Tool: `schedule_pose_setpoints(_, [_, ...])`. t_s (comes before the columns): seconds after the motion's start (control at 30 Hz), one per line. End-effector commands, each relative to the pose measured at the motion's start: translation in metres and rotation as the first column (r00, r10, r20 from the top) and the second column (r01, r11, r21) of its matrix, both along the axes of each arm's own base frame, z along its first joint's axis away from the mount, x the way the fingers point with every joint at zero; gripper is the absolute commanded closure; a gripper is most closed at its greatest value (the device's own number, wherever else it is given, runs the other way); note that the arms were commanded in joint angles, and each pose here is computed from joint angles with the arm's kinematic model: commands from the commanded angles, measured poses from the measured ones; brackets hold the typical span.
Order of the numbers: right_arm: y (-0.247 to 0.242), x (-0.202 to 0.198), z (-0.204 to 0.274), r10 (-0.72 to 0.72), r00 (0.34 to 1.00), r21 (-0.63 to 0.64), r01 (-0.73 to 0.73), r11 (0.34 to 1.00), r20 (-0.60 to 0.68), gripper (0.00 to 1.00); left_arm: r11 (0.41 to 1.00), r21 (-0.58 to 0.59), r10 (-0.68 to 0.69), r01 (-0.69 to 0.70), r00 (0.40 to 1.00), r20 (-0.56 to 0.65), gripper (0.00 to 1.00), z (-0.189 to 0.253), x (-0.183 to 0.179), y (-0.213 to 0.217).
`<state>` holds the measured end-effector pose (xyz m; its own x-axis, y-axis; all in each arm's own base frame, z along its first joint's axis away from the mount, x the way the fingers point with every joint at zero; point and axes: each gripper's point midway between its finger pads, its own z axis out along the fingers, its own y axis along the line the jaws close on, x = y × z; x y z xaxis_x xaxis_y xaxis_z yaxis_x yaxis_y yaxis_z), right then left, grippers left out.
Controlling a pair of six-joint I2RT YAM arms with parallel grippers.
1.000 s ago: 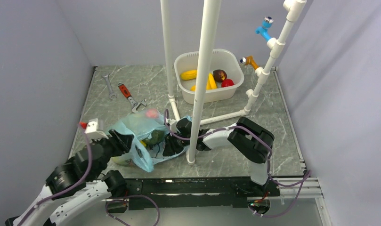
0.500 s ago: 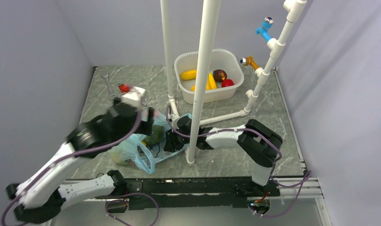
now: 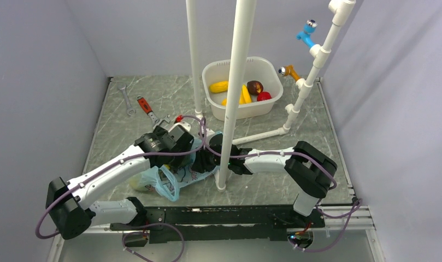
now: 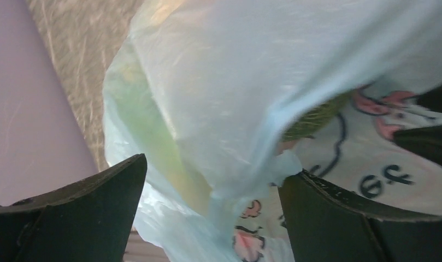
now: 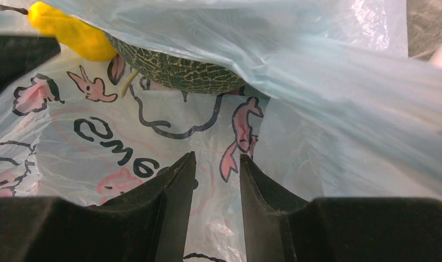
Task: Take the fake fruits out of the plastic bag
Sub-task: Adjust the plastic bag at the center of the board.
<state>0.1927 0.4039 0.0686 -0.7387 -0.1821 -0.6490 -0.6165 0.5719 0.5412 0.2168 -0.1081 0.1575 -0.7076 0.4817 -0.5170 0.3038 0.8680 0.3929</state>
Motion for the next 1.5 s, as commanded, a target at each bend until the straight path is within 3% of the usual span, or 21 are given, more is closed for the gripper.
schedule_pose_setpoints(0.0, [0.008,0.012,0.018,-0.031,0.998,0.045,0.028,0.999,0.062,0.61,0.990,0.049,0.135,-0.136,0.991,0.025,0.14,-0.005,0.005,0.037])
schedule_pose_setpoints(0.1, [0.012,0.021,0.027,-0.048,0.994,0.061,0.042,0.997,0.095,0.60,0.988,-0.043,0.152,-0.150,0.987,0.046,0.40,-0.005,0.013,0.041])
schedule_pose_setpoints(0.23, [0.018,0.032,0.044,-0.058,0.988,0.086,0.046,0.995,0.143,0.46,0.972,-0.230,0.082,-0.048,0.987,0.141,0.70,0.017,0.019,0.027])
schedule_pose_setpoints(0.37, [0.026,0.044,0.066,-0.064,0.980,0.106,0.044,0.993,0.190,0.27,0.910,-0.393,-0.037,0.134,0.969,0.246,0.86,0.036,0.011,0.001])
schedule_pose_setpoints(0.47, [0.032,0.053,0.070,-0.072,0.974,0.103,0.051,0.993,0.215,0.16,0.889,-0.426,-0.060,0.166,0.966,0.252,0.99,0.031,0.005,-0.004])
schedule_pose_setpoints(0.7, [0.037,0.074,0.074,-0.121,0.947,0.099,0.095,0.991,0.297,0.00,0.831,-0.498,-0.118,0.247,0.954,0.276,1.00,0.034,0.002,-0.025])
schedule_pose_setpoints(0.77, [0.040,0.078,0.073,-0.116,0.942,0.099,0.089,0.991,0.315,0.00,0.817,-0.510,-0.132,0.271,0.947,0.293,1.00,0.039,0.002,-0.029])
schedule_pose_setpoints(0.93, [0.043,0.082,0.073,-0.111,0.930,0.090,0.084,0.992,0.351,0.00,0.844,-0.475,-0.111,0.249,0.948,0.300,1.00,0.037,0.003,-0.019])
schedule_pose_setpoints(1.17, [0.055,0.089,0.075,-0.124,0.940,0.085,0.102,0.991,0.317,0.00,0.842,-0.474,-0.106,0.259,0.940,0.325,1.00,0.042,0.004,-0.017])
schedule_pose_setpoints(1.47, [0.045,0.091,0.032,-0.148,0.936,0.037,0.144,0.989,0.318,0.05,0.864,-0.466,-0.004,0.194,0.926,0.378,1.00,0.053,0.008,0.003])
